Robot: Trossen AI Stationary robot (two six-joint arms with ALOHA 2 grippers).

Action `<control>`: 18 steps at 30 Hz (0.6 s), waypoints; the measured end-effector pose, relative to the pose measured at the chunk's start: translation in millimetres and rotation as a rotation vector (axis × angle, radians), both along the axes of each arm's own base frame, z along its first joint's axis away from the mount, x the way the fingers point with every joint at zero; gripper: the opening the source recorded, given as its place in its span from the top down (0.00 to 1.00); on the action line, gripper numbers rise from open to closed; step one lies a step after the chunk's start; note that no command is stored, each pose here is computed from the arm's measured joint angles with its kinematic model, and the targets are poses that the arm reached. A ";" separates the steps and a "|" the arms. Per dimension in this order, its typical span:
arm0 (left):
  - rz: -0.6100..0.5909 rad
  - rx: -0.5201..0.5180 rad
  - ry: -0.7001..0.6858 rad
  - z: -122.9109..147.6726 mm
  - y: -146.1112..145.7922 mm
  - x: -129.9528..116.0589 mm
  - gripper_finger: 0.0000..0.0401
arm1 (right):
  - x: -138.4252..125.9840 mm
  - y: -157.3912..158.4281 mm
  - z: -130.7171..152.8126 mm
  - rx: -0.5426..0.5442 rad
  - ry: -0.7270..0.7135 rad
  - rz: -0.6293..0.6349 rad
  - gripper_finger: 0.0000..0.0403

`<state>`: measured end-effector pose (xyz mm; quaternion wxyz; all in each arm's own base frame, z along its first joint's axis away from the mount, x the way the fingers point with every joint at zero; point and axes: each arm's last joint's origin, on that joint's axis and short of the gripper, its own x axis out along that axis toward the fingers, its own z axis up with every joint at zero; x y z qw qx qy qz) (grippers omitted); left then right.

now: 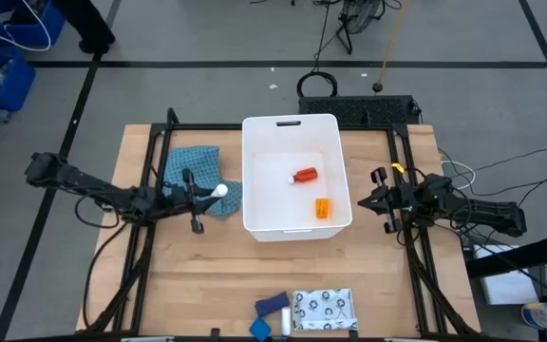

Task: Pick & place medical supplies in basket/bin
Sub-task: Put the top rolled gauze into the white bin

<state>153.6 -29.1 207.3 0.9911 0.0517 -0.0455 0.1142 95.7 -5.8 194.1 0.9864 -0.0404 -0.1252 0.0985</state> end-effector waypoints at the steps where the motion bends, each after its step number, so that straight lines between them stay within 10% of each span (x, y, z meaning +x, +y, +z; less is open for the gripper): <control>1: 0.005 0.007 0.002 0.0 0.6 0.1 0.86 | 0.0 0.0 0.1 0.000 -0.001 0.000 1.00; 9: 0.069 -0.039 -0.054 4.8 8.6 0.5 0.87 | 0.0 0.0 0.1 -0.001 -0.001 -0.001 1.00; 18: 0.226 -0.079 -0.061 77.9 26.3 24.9 0.86 | -0.1 0.0 0.3 -0.026 -0.009 -0.008 1.00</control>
